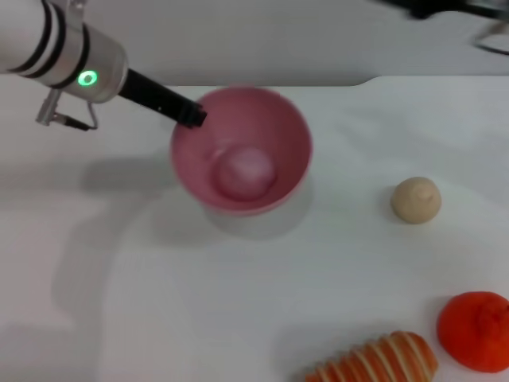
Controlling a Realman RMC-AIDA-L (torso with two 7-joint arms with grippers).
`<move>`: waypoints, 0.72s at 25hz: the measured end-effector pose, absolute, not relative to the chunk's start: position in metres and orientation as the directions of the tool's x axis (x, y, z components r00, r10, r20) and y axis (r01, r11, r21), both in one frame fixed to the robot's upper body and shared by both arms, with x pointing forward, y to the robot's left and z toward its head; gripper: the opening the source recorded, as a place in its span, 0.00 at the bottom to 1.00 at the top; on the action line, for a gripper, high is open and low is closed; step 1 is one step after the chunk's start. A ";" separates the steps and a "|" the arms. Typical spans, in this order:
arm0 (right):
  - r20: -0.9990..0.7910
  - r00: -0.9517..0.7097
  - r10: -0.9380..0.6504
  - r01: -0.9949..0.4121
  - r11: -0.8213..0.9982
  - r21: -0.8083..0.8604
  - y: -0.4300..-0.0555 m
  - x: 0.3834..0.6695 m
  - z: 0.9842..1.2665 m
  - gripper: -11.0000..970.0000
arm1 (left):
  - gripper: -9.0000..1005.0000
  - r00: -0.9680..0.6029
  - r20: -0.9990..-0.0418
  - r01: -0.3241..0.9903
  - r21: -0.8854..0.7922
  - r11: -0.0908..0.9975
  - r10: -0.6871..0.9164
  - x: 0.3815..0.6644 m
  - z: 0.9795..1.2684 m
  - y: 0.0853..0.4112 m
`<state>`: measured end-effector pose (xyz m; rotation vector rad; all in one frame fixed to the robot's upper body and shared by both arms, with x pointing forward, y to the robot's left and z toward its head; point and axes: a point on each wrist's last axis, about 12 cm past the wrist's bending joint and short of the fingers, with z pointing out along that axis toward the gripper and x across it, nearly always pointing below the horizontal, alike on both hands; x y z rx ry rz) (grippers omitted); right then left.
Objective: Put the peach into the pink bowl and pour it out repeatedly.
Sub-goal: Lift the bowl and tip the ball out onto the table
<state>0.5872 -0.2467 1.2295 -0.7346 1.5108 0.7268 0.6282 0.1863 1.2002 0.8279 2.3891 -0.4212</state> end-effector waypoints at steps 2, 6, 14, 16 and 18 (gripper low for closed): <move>-0.998 0.004 0.059 -0.769 0.638 0.034 -0.272 0.580 1.214 0.45 | 0.05 -0.620 -0.635 0.654 -0.093 0.751 0.461 0.629 1.199 0.180; -0.977 0.153 0.147 -0.582 0.813 0.031 -0.335 0.562 1.166 0.45 | 0.05 -0.462 -0.753 0.703 0.010 0.711 0.468 0.629 1.192 0.143; -0.962 0.217 0.169 -0.412 0.909 0.067 -0.378 0.531 1.128 0.45 | 0.05 -0.249 -0.864 0.693 0.156 0.703 0.437 0.621 1.173 0.110; -0.957 0.230 0.175 -0.387 0.919 0.075 -0.385 0.523 1.124 0.45 | 0.05 -0.212 -0.894 0.660 0.167 0.733 0.394 0.618 1.169 0.114; -0.953 0.243 0.181 -0.354 0.931 0.086 -0.393 0.517 1.123 0.45 | 0.05 -0.159 -0.928 0.621 0.173 0.765 0.338 0.612 1.163 0.117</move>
